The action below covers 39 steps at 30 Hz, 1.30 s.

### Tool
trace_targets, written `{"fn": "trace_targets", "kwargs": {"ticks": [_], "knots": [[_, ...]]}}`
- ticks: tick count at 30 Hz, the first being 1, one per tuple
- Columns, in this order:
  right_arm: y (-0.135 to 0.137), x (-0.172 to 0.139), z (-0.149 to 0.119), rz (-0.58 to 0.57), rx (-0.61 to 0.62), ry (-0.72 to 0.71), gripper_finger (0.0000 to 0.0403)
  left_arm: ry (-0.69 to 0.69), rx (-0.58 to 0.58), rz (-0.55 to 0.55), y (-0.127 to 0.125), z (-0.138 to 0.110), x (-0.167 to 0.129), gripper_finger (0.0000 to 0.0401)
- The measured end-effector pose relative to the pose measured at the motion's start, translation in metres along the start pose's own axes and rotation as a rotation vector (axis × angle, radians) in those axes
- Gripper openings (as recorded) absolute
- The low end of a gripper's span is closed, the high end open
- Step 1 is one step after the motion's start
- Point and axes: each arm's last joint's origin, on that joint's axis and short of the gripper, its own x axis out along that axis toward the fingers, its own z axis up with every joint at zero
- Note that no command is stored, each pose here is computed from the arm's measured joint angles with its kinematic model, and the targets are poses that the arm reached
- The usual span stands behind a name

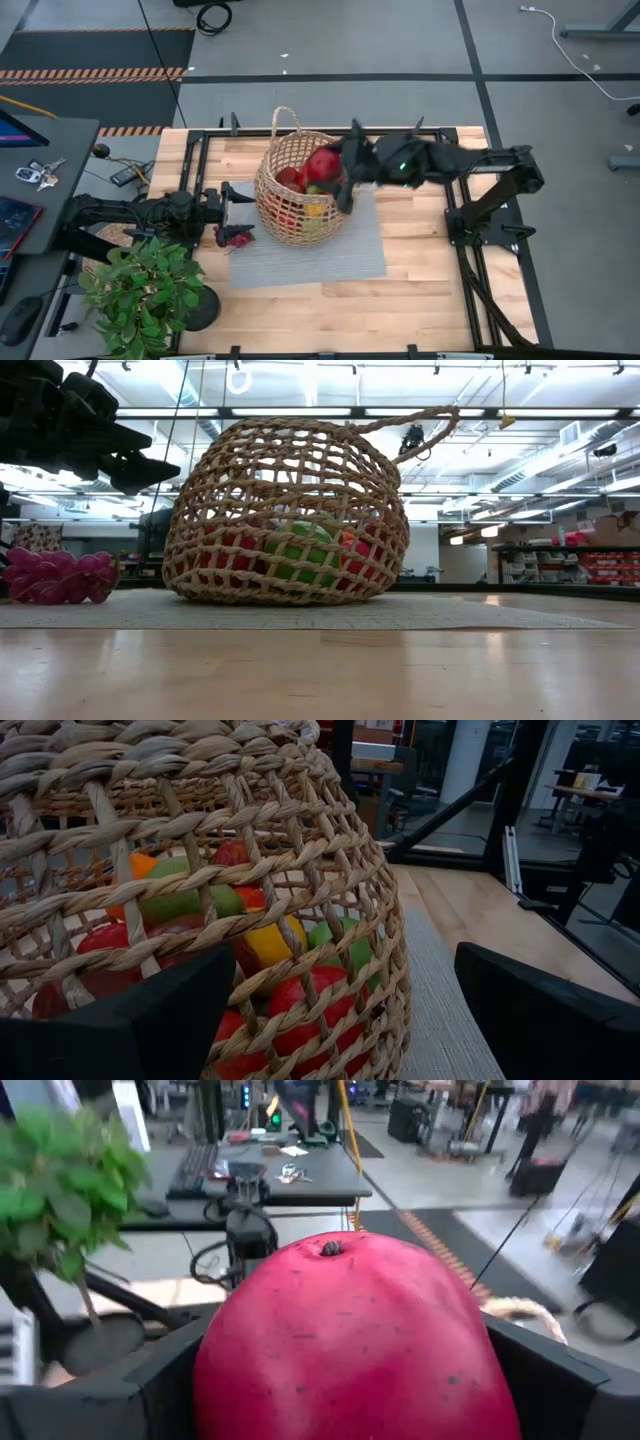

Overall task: Build produce basket
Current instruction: Put the red pomegranate into the brown basket

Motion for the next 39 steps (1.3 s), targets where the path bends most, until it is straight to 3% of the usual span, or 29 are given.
{"fn": "trace_targets", "kwargs": {"ticks": [4, 10, 26, 35, 39], "knots": [[-0.022, -0.016, 0.007, 0.040, 0.147, 0.005, 0.0372, 0.000, 0.000, 0.000, 0.000, 0.000, 0.000, 0.0386], [-0.035, -0.028, 0.010, 0.033, 0.209, 0.013, 0.0372, 0.000, 0.000, 0.000, 0.000, 0.000, 0.000, 0.0386], [-0.035, -0.017, -0.005, -0.001, 0.202, 0.132, 0.0372, 0.000, 0.000, 0.000, 0.000, 0.000, 0.000, 0.0386], [-0.036, -0.013, -0.007, -0.017, 0.148, 0.142, 0.0372, 0.000, 0.000, 0.000, 0.000, 0.000, 0.000, 0.0386], [-0.040, -0.017, -0.005, -0.038, 0.066, 0.135, 0.0372, 0.000, 0.000, 0.001, 0.000, 0.000, 0.000, 0.0386]]}}
